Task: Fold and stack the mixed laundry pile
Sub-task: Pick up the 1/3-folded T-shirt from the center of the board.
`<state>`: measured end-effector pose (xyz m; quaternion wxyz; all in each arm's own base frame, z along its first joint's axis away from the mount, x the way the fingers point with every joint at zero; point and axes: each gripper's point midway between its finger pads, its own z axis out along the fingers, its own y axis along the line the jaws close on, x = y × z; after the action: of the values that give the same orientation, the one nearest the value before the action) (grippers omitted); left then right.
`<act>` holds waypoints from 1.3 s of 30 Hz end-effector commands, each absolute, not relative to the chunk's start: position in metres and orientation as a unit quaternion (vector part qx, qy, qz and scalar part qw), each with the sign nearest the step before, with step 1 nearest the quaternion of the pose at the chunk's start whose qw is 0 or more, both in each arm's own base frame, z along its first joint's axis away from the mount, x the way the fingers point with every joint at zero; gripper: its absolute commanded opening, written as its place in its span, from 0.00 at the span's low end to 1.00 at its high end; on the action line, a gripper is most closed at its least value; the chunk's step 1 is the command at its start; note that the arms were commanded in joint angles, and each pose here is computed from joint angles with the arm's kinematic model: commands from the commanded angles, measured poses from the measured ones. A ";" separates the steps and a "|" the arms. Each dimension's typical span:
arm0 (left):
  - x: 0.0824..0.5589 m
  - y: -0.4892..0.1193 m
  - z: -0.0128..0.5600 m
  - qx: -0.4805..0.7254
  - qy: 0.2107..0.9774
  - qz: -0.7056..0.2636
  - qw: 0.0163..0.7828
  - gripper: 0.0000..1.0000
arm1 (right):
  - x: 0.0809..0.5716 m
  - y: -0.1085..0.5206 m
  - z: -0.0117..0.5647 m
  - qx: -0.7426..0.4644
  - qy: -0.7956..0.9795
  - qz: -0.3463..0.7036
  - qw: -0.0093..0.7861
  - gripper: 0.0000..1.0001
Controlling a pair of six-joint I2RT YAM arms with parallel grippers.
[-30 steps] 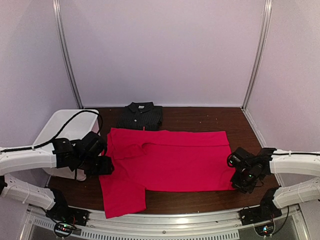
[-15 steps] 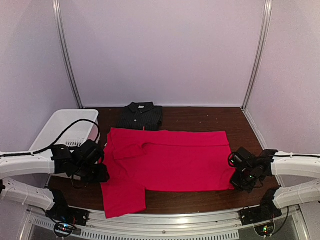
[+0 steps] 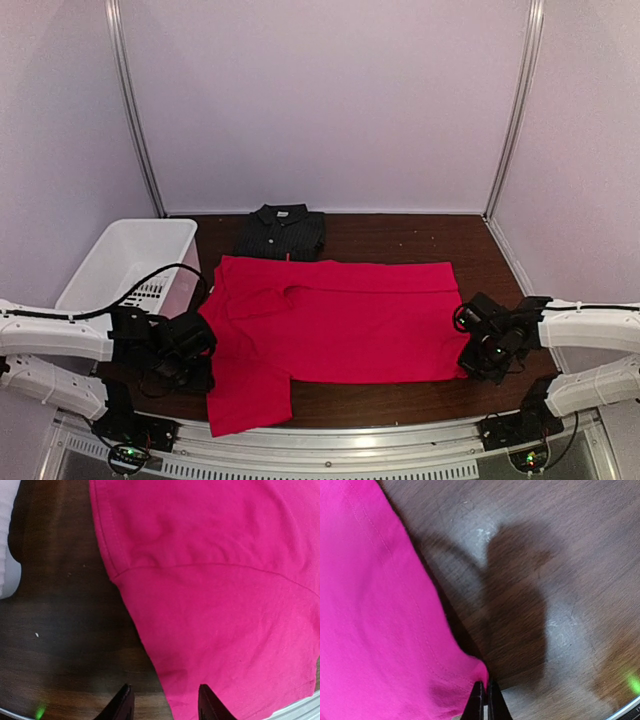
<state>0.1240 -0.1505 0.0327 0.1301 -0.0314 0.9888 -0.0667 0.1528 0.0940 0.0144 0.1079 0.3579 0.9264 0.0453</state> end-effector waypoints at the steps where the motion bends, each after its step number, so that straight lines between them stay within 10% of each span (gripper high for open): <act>1: 0.121 -0.156 0.021 -0.053 0.988 -0.080 0.121 0.43 | 0.158 0.092 0.018 0.360 0.924 0.045 0.121 0.00; 9: 0.114 -0.164 -0.001 -0.063 0.989 -0.095 0.096 0.35 | 0.157 0.091 0.019 0.364 0.921 0.053 0.125 0.00; 16: 0.121 -0.168 0.014 -0.070 0.985 -0.106 0.116 0.00 | 0.160 0.092 0.025 0.365 0.918 0.066 0.137 0.00; 39: 0.217 -0.158 0.121 -0.067 0.964 -0.063 0.248 0.00 | 0.206 0.069 0.076 0.364 0.902 0.066 0.222 0.00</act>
<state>0.1921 -0.1623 0.1035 0.2160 -0.0881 0.9692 -0.0792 0.1885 0.0814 0.0637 0.1911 0.3726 0.9042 0.0838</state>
